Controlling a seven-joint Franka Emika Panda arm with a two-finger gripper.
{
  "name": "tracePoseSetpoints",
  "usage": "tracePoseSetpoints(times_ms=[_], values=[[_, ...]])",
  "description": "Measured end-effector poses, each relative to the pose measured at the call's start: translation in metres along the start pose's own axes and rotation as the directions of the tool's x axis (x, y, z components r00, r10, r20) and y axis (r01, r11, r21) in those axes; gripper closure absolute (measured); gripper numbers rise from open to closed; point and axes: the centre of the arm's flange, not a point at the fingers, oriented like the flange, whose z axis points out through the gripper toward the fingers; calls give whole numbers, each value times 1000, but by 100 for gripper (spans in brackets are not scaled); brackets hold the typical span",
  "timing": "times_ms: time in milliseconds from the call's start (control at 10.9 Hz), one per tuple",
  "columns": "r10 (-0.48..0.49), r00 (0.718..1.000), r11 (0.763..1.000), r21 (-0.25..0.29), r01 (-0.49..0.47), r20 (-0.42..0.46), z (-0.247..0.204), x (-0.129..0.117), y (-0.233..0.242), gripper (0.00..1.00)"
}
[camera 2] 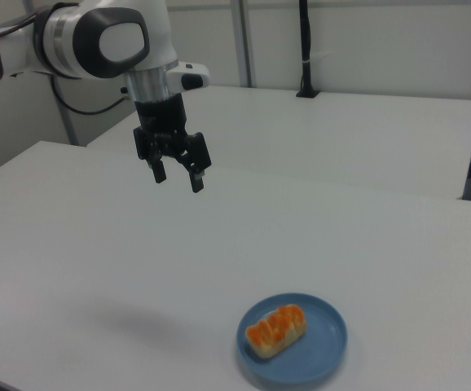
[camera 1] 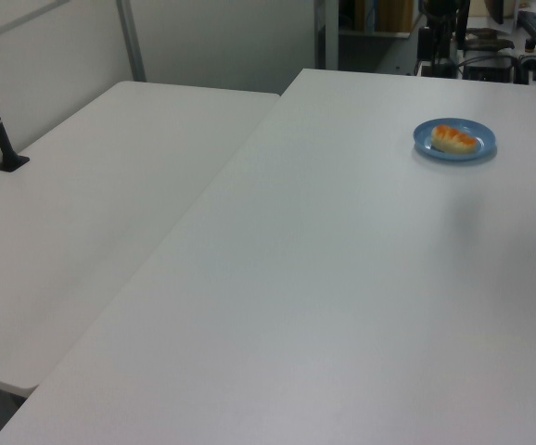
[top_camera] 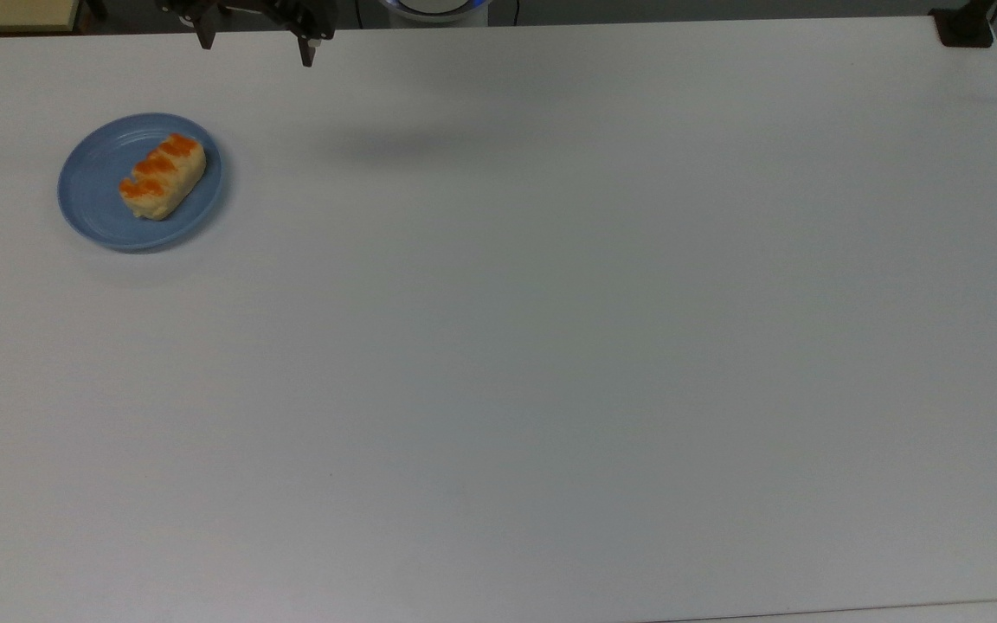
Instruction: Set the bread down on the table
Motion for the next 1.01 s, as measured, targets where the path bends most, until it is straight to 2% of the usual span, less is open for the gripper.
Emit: tracePoseSetpoints(times_ms=[828, 1012], values=[[-3, 1000, 1000, 0, 3, 7, 4, 1, 4, 0], [-11, 999, 1000, 1, 11, 42, 22, 4, 15, 0]])
